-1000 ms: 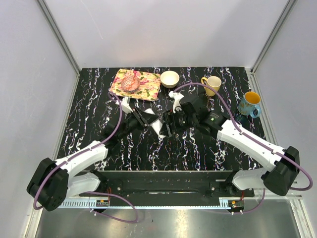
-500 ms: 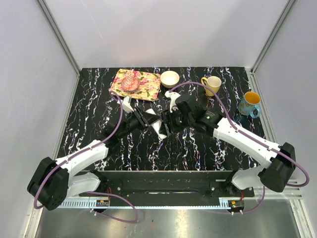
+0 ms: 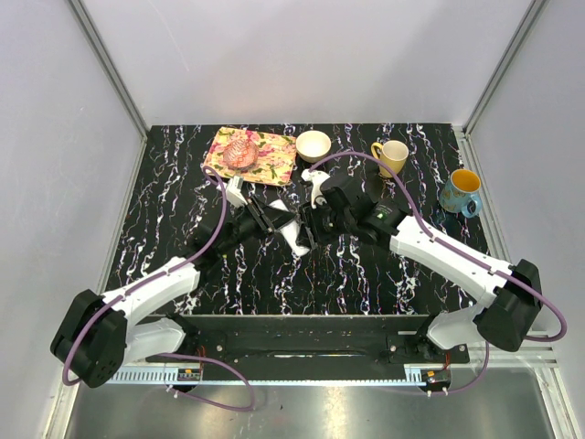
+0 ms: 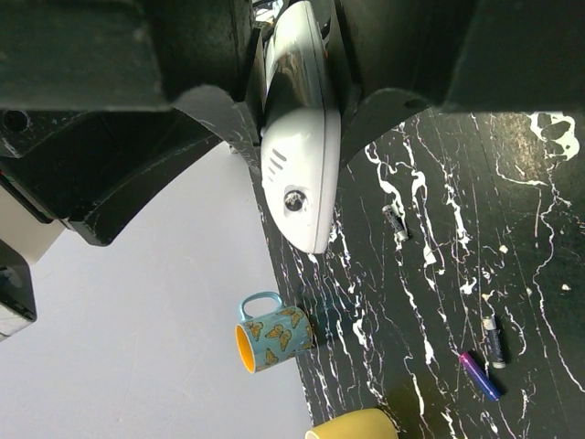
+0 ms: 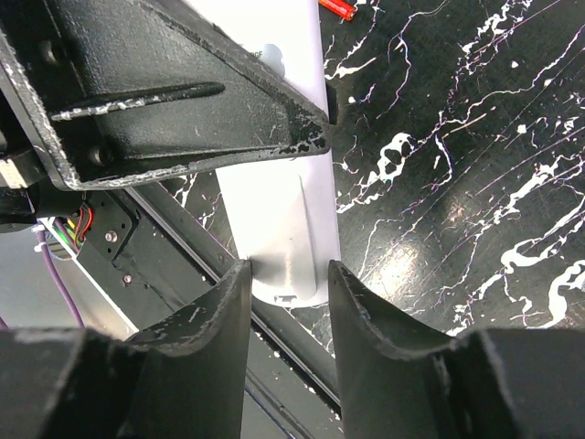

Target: Load the batteries into the remote control

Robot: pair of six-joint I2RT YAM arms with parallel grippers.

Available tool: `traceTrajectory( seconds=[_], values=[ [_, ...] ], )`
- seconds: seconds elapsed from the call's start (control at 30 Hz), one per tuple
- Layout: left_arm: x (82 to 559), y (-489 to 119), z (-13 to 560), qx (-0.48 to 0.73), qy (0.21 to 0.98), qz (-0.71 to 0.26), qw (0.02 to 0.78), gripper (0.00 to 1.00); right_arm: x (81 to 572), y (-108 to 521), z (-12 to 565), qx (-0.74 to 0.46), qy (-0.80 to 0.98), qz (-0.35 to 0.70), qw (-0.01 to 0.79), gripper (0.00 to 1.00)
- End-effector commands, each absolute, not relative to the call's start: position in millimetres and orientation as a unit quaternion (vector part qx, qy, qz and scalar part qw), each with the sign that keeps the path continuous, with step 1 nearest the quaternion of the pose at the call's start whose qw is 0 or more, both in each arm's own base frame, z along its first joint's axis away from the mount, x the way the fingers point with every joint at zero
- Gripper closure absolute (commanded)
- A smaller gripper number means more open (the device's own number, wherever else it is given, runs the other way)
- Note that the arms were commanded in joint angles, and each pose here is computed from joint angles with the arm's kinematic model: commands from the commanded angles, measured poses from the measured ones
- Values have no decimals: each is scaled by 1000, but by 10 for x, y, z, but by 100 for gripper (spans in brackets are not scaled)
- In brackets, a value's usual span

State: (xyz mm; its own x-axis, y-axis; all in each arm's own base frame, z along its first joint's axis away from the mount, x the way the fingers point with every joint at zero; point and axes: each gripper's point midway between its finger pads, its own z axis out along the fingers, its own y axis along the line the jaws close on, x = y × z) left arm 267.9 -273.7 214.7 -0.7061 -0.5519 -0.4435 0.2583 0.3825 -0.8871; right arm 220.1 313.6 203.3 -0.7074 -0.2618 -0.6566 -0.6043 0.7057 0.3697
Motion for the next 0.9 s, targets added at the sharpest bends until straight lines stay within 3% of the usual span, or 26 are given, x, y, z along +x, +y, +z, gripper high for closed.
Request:
traceTrajectory(
  seconds=[0.0, 0.1, 0.33, 0.4, 0.43, 0.57, 0.67, 0.87],
  values=[
    [2721, -2782, 2489, -84, 713, -575, 393, 100, 2245, 3186, 2157, -254, 869, 292, 310, 61],
    [2721, -2783, 2468, -85, 714, -574, 392, 100, 2236, 3187, 2171, -253, 868, 293, 311, 70],
    [2725, -2778, 2455, -85, 714, -573, 392, 100, 2226, 3181, 2153, -251, 869, 295, 308, 75],
    [2723, -2783, 2445, -85, 716, -573, 390, 100, 2233, 3176, 2170, -248, 869, 294, 310, 68],
    [2720, -2781, 2443, -85, 716, -573, 390, 100, 2232, 3173, 2182, -246, 869, 294, 313, 55],
    [2734, -2739, 2475, -86, 712, -567, 405, 100, 2255, 3117, 2295, -216, 868, 300, 332, 37],
    [2759, -2670, 2502, -91, 706, -558, 427, 100, 2234, 3130, 2431, -168, 859, 337, 347, 31],
    [2798, -2458, 2584, -127, 666, -551, 487, 100, 2124, 3286, 2619, -46, 820, 470, 322, 32]
  ],
)
